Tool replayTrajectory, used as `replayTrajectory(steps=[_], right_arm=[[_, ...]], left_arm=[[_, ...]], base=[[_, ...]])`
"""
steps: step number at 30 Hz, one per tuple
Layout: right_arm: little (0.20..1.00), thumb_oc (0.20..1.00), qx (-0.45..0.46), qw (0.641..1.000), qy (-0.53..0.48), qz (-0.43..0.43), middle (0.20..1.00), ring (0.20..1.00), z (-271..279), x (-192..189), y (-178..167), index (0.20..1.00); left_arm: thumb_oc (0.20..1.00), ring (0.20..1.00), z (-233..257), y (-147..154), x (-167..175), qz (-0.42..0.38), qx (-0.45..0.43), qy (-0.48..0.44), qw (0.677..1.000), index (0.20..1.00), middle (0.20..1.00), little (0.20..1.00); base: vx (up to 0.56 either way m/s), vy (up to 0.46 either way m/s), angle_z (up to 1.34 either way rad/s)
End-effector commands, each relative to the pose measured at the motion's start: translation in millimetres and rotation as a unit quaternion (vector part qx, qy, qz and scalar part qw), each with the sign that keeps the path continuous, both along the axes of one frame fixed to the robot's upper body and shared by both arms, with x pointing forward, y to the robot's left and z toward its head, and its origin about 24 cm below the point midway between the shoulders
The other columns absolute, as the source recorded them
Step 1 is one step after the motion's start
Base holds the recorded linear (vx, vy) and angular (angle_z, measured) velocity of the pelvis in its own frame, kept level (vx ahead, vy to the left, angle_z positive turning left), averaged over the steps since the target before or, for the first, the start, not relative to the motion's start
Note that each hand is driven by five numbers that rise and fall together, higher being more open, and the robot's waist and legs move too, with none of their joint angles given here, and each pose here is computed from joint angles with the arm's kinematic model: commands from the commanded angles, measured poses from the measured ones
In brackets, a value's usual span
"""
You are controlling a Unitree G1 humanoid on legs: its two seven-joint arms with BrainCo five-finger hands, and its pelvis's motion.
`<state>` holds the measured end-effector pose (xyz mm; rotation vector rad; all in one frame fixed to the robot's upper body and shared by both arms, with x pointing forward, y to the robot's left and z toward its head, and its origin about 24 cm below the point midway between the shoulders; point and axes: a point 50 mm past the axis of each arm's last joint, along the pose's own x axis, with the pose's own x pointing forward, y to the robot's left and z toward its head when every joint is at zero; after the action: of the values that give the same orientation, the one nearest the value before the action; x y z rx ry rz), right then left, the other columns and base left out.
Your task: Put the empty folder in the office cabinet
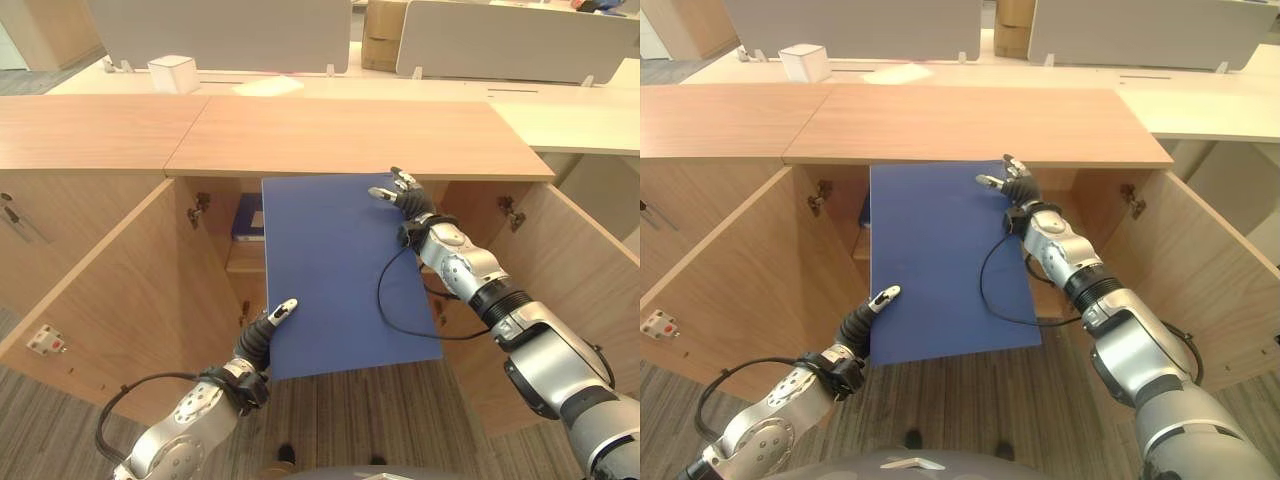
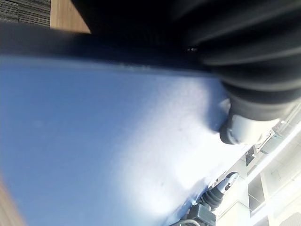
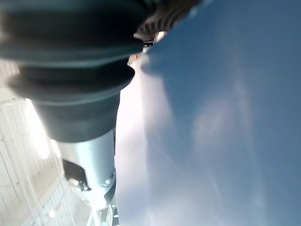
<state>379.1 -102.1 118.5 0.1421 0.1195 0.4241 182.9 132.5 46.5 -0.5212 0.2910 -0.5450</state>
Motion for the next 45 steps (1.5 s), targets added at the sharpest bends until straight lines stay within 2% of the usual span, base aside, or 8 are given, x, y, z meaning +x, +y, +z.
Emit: replayTrajectory(steps=[1, 14, 16, 24, 31, 41, 42, 45], right_arm=[[1.000, 1.000, -0.026, 0.995, -0.062, 0.067, 1.000, 1.000, 31.0, 0.4, 13.1, 1.000], [1.000, 1.000, -0.039, 0.984, -0.038, 0.171, 1.000, 1.000, 2.4, -40.2, 14.6, 1.000], [1.000, 1.000, -0.034, 0.985, -0.037, 0.166, 1.000, 1.000, 1.1, -40.8, 12.5, 1.000], [1.000, 1.000, 0.004, 1.000, 0.016, -0.023, 1.000, 1.000, -31.9, -28.5, -14.4, 1.000], [1.000, 1.000, 0.014, 0.994, 0.032, -0.099, 1.000, 1.000, -50.3, -37.1, -3.6, 1.000], [1.000, 1.000, 0.057, 0.997, 0.053, -0.024, 1.000, 1.000, -53.3, -48.5, 27.8, 1.000], [0.200, 0.200, 0.083, 0.995, 0.045, 0.020, 0.200, 0.200, -45.5, -54.7, 39.7, 0.200], [0.200, 0.200, 0.107, 0.992, 0.032, 0.062, 0.200, 0.200, -36.3, -61.2, 50.8, 0.200]], left_arm=[[0.200, 0.200, 59.6, -20.8, 9.6, -0.089, -0.075, -0.152, 0.981, 0.200, 0.200, 0.200], [0.200, 0.200, 67.2, -19.4, 18.1, -0.065, -0.073, -0.186, 0.978, 0.200, 0.200, 0.200], [0.200, 0.200, 68.3, -18.6, 18.6, -0.061, -0.072, -0.191, 0.977, 0.200, 0.200, 0.200], [0.200, 0.200, 71.6, -6.8, 19.6, 0.008, -0.052, -0.205, 0.977, 0.200, 0.200, 0.200], [0.200, 0.200, 73.6, 9.1, 18.9, 0.079, -0.016, -0.214, 0.974, 0.200, 0.200, 0.200], [0.200, 0.200, 71.5, 3.0, 19.1, 0.073, -0.025, -0.211, 0.975, 0.200, 0.200, 0.200], [0.200, 0.200, 70.7, -0.1, 20.1, 0.064, -0.030, -0.208, 0.975, 0.200, 0.200, 0.200], [0.200, 0.200, 70.1, -2.9, 21.2, 0.057, -0.035, -0.206, 0.976, 0.200, 0.200, 0.200]], base=[[0.00, 0.000, 0.00], [0.00, 0.000, 0.00], [0.00, 0.000, 0.00], [-0.01, 0.003, -0.02], [0.00, 0.004, -0.04], [0.00, 0.000, 0.00], [0.00, 0.000, 0.00], [0.00, 0.000, 0.00]])
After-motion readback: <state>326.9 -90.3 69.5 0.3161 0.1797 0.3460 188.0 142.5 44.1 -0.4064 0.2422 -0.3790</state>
